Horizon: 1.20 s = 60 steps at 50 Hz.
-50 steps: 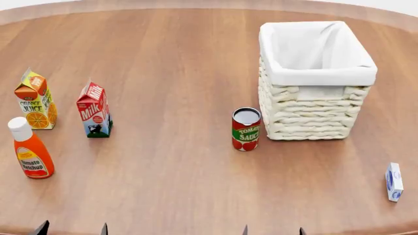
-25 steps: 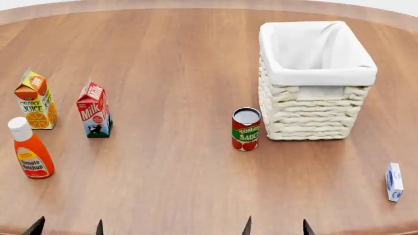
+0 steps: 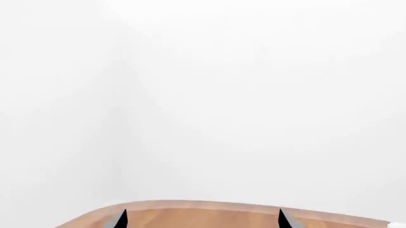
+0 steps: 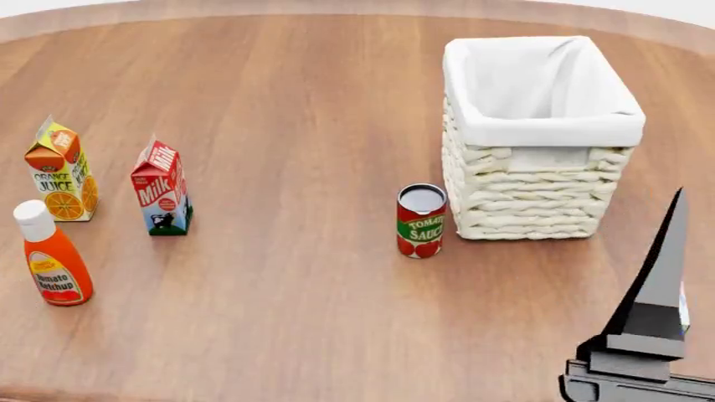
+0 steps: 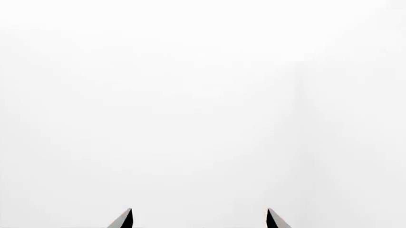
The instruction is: Pick the milk and place it in the basket.
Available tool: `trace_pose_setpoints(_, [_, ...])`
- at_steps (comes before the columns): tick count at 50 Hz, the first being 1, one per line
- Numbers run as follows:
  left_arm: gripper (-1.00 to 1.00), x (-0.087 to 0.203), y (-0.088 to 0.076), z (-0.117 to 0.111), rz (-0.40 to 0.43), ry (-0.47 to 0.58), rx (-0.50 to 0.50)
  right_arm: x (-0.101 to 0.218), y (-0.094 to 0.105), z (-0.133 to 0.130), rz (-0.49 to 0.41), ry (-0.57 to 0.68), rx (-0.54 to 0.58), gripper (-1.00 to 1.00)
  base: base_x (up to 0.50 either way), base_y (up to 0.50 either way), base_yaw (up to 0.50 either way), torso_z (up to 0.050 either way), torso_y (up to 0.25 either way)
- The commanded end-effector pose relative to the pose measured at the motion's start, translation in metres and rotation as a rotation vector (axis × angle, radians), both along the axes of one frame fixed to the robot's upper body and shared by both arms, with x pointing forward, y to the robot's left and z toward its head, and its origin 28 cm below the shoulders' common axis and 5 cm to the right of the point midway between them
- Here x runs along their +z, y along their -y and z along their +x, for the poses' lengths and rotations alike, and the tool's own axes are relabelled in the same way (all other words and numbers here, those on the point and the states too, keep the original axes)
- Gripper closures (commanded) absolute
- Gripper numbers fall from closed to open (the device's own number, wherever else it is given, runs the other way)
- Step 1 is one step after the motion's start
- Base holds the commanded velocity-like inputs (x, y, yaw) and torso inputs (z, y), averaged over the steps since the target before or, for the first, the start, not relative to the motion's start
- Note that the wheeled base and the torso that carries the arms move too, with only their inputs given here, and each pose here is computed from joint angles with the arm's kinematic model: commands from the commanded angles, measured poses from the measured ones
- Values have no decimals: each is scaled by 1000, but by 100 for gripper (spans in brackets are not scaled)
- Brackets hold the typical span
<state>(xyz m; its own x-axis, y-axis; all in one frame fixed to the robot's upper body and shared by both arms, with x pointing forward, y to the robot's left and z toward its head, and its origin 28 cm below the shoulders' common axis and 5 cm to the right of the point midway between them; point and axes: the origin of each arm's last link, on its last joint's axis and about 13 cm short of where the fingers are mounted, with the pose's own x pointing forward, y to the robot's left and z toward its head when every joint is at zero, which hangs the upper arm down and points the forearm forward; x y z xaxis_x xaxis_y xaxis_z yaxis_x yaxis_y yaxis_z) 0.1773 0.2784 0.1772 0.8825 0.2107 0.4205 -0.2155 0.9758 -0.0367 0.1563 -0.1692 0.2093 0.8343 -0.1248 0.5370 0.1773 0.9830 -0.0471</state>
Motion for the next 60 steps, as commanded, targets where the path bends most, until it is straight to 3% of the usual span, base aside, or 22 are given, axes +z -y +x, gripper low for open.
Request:
trace_pose_setpoints(1, [-100, 23, -4, -27, 25, 110, 25, 25, -5, -31, 6, 95, 53, -100, 0, 0, 0, 0, 0])
trace_pose_setpoints(7, [-100, 22, -4, -27, 26, 109, 26, 22, -5, -28, -16, 82, 56, -100, 0, 51, 0, 0, 0])
trace_pose_setpoints(30, [-100, 21, -5, -23, 31, 102, 31, 19, -8, -25, -33, 68, 71, -100, 0, 496, 0, 0, 0])
trace_pose_setpoints(51, [-100, 21, -6, -22, 32, 100, 40, 18, -9, -24, -69, 55, 75, -100, 0, 9, 0, 0, 0])
trace_pose_setpoints(60, [-100, 20, -6, -22, 40, 98, 44, 17, -9, -25, -62, 66, 90, -100, 443, 0, 0, 0, 0])
